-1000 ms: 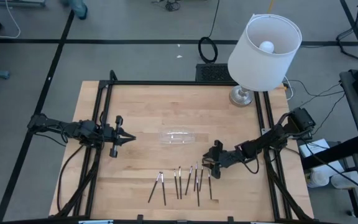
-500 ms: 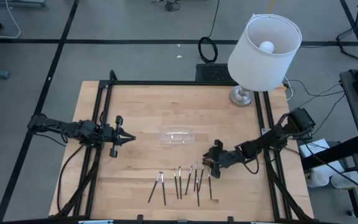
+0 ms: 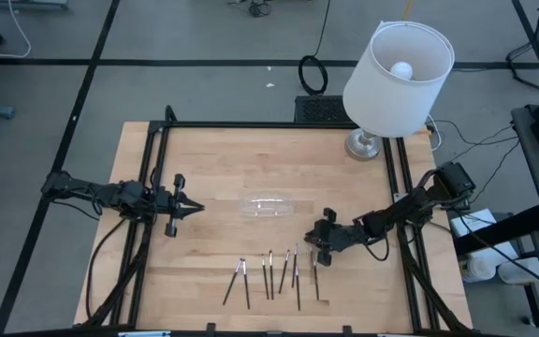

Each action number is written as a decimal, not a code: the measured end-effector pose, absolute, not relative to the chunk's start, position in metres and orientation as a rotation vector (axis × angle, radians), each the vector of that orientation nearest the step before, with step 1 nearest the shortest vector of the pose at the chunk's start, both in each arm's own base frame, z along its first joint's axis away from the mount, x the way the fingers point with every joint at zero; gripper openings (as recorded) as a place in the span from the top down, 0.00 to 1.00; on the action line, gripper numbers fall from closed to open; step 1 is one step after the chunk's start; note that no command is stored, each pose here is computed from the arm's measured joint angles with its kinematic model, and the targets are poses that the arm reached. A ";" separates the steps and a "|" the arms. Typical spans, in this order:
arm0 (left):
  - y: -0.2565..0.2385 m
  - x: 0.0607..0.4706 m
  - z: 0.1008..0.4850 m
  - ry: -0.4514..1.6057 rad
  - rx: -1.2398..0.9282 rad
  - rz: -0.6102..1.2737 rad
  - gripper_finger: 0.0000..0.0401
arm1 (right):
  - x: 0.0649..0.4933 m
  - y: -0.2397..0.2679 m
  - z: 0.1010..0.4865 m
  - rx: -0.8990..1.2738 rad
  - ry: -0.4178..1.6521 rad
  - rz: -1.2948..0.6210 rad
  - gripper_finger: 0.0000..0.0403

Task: Pick & Place Makeup Supplies
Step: Put the makeup brush into the transparent organizer

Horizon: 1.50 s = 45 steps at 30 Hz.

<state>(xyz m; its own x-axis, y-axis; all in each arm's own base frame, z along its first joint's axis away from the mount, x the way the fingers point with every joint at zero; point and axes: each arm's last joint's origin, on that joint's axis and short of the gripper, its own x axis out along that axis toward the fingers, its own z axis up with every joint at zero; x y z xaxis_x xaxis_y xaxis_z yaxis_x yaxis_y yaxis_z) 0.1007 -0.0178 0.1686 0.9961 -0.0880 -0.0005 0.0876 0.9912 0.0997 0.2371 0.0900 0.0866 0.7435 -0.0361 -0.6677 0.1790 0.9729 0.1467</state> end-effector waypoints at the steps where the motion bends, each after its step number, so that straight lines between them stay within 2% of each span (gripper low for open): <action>1: -0.018 0.101 0.169 -0.004 0.100 -0.088 0.92 | 0.237 0.090 0.087 0.204 0.722 -0.117 0.89; 3: -0.018 0.101 0.169 -0.004 0.099 -0.088 0.92 | 0.238 0.090 0.088 0.188 0.711 -0.098 0.96; 5: -0.018 0.101 0.169 -0.004 0.100 -0.088 0.92 | 0.239 0.091 0.090 0.174 0.699 -0.076 0.99; 15: -0.018 0.101 0.169 -0.004 0.100 -0.088 0.92 | 0.239 0.092 0.118 0.124 0.588 0.001 1.00; 23: -0.018 0.101 0.169 -0.004 0.100 -0.088 0.92 | 0.247 0.095 0.167 0.029 0.464 0.041 1.00; 27: -0.018 0.101 0.169 -0.004 0.100 -0.088 0.92 | 0.259 0.096 0.201 -0.060 0.309 0.019 1.00; 34: -0.018 0.101 0.169 -0.004 0.100 -0.088 0.92 | 0.270 0.082 0.245 -0.193 -0.097 0.052 1.00; 45: -0.018 0.101 0.169 -0.003 0.100 -0.088 0.92 | 0.297 0.025 0.247 -0.161 -0.349 0.084 1.00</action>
<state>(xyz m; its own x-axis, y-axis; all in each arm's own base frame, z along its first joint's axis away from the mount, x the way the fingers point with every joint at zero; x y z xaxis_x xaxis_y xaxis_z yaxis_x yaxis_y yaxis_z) 0.1007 -0.0178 0.1686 0.9962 -0.0876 -0.0009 0.0873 0.9912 0.0997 0.2972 0.0252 0.2466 0.9363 0.1093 0.3338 -0.0539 0.9838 -0.1710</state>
